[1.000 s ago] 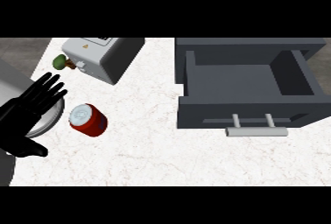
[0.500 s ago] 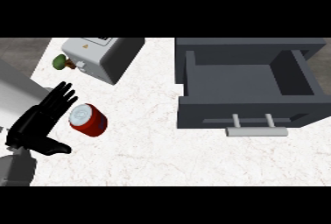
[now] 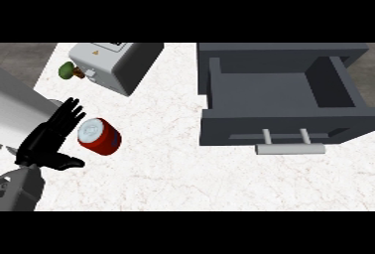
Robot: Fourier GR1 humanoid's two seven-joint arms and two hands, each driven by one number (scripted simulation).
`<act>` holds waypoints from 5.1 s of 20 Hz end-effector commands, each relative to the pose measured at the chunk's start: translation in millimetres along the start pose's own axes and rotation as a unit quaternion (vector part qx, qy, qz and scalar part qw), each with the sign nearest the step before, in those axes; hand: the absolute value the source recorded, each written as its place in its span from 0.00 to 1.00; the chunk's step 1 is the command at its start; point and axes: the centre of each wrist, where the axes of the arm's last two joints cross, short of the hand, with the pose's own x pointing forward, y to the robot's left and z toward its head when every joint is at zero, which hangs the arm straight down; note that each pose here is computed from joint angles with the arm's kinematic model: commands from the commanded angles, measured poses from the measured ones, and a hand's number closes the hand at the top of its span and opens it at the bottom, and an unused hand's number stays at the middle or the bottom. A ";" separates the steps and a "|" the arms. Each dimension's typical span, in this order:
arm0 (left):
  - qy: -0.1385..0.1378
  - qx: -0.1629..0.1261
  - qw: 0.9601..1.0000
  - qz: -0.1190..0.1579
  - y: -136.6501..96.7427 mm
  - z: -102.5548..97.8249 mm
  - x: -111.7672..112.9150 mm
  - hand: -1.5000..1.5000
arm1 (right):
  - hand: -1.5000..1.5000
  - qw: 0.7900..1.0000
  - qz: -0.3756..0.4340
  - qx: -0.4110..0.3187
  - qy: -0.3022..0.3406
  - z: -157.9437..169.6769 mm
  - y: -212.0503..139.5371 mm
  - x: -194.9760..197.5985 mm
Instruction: Pick up the can, place it into the drawer and close the drawer
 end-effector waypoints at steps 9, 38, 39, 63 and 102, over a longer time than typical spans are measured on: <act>0.033 0.006 0.999 0.012 17.4 -4.7 -39.1 0.00 | 0.00 1.000 -0.004 0.005 -0.009 8.1 -6.5 8.2; 0.005 -0.107 0.987 0.122 -32.9 -51.3 -51.1 1.00 | 0.00 1.000 -0.018 0.012 0.007 11.4 -0.1 16.4; 0.002 -0.109 0.987 0.119 -42.4 -48.5 -61.1 1.00 | 0.00 1.000 -0.012 0.005 0.001 20.1 2.3 11.4; -0.129 0.071 0.985 0.091 -186.5 -88.3 50.1 1.00 | 0.00 1.000 -0.009 -0.007 0.004 24.4 7.0 29.2; -0.140 0.056 0.988 0.027 -337.2 -173.6 224.5 1.00 | 0.00 0.999 -0.029 -0.003 -0.011 7.1 20.4 18.2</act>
